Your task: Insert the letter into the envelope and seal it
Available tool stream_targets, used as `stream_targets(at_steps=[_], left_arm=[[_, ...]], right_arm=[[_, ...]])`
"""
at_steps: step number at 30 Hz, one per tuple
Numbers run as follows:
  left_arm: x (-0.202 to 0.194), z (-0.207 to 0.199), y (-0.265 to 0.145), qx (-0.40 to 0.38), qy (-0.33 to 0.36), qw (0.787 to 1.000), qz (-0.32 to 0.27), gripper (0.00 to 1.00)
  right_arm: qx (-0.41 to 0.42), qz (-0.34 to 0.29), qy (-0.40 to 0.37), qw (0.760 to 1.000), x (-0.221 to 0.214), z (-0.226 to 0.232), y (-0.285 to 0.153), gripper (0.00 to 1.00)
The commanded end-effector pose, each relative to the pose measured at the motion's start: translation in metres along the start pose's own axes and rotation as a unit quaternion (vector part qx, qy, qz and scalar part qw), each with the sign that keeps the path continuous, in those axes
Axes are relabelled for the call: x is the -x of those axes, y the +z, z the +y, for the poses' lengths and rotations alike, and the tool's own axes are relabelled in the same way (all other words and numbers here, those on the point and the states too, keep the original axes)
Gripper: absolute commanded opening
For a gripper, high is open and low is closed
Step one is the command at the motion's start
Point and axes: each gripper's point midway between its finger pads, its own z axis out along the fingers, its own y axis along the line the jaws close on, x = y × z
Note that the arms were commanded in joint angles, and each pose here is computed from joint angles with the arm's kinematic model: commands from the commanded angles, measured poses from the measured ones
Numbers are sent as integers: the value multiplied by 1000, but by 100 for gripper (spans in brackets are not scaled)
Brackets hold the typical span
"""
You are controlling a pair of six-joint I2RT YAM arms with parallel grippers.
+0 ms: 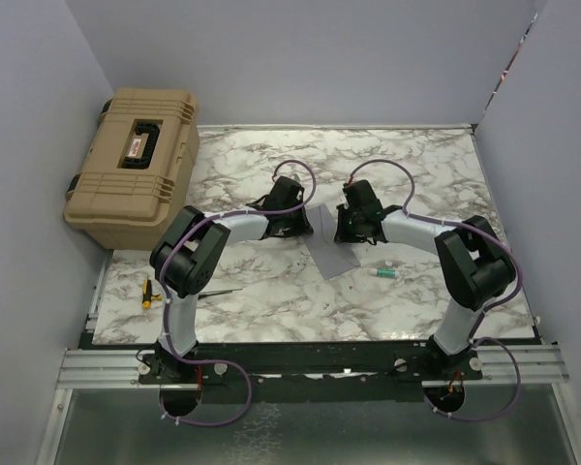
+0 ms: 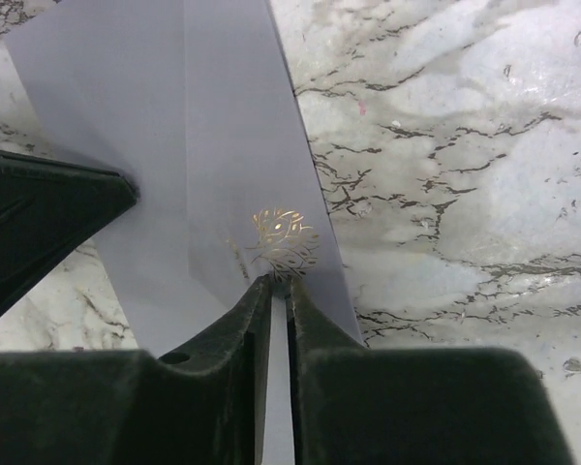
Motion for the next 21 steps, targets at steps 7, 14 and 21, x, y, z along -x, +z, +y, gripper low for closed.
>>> stream_targets(at_steps=[7,14,21], left_arm=[[-5,-22,-9,-89,1,996,26,1],[31,-60,-11,-176,33,983,-39,1],[39,-62,2,-181,37,981,-51,1]], right_arm=[[-77,36,-87,993,-34,-24,7,25],[-60,35,-101,992,-42,-25,8,28],[-55,40,-102,992,-48,-25,10,29]])
